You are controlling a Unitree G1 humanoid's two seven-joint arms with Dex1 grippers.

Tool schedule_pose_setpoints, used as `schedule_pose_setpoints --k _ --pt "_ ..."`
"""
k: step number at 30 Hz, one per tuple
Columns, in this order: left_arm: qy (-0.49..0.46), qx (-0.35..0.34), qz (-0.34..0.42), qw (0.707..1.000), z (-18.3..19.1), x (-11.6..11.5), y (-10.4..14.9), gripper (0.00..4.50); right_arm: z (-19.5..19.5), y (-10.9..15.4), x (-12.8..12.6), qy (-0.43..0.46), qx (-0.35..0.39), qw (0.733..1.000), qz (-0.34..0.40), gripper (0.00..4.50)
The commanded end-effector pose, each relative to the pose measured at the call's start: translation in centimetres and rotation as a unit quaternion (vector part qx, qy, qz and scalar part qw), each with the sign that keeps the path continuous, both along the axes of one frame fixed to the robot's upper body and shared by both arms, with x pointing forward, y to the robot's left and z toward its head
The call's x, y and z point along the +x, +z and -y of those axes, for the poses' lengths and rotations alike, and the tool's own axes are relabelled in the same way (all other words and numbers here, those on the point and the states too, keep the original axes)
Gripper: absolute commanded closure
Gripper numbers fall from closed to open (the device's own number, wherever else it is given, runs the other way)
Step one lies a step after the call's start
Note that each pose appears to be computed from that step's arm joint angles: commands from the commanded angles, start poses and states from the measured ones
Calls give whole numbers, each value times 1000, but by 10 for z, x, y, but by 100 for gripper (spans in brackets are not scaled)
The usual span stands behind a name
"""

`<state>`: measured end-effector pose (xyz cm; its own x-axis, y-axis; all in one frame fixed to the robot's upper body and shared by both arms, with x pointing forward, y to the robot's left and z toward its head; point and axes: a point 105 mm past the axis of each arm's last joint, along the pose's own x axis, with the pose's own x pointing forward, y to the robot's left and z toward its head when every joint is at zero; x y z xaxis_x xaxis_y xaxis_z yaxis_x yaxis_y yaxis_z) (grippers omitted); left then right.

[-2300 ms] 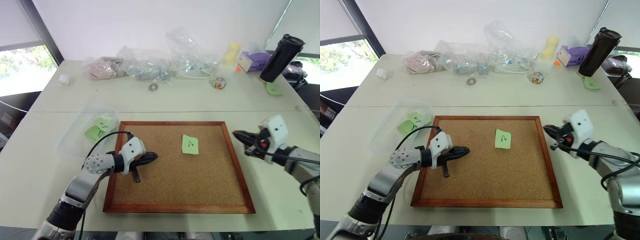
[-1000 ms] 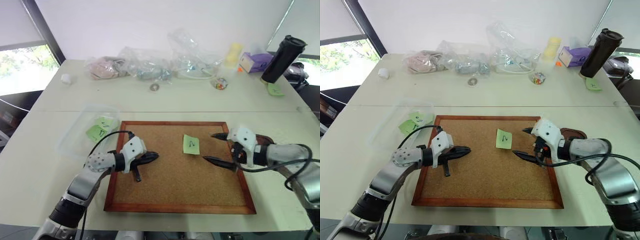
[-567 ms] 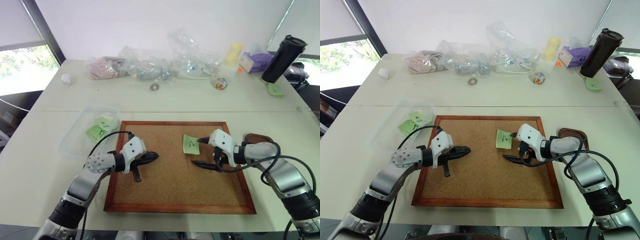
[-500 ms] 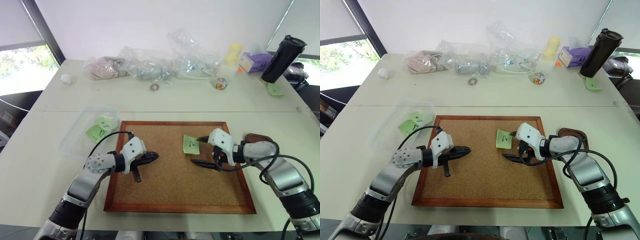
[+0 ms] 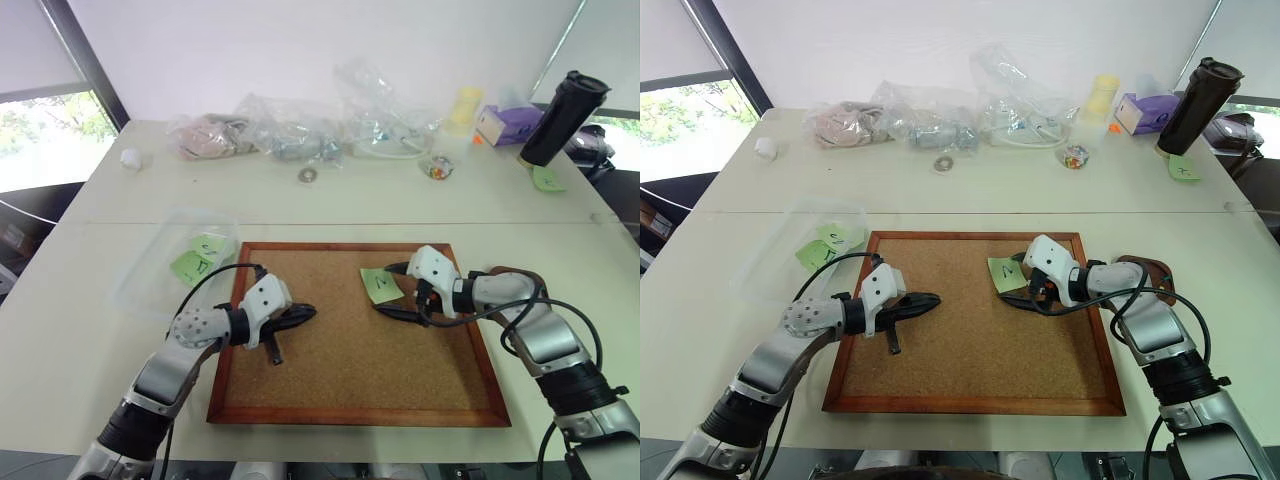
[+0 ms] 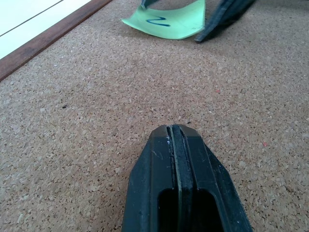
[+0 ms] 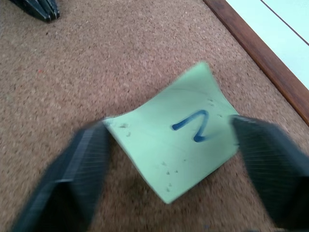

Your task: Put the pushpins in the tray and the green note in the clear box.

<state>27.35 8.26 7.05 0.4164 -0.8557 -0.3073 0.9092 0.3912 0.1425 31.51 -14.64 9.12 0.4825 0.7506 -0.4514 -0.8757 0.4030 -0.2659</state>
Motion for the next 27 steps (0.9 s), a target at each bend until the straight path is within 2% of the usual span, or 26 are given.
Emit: schedule_pose_setpoints --k 1,5,6,10,16,21,27 --pt "-2 19 -35 999 0 -7 -17 450 2 -2 5 -13 -12 1000 7 229" --pt "-3 19 -33 999 1 -7 -15 450 2 -3 5 -16 -11 1000 7 428" --pt "-2 19 -33 999 1 -7 -15 450 2 -4 4 -16 -12 1000 6 443" --pt "-3 19 -33 999 1 -7 -14 450 3 -4 3 -21 -8 1000 7 443" --pt "2 16 -28 999 0 -3 -11 450 -4 14 3 -23 16 999 32 443" --pt "29 -40 -7 999 -3 28 19 450 -19 30 -4 -7 45 998 34 443" --pt "-80 -9 101 992 19 40 46 450 -26 32 -9 7 47 999 25 443"
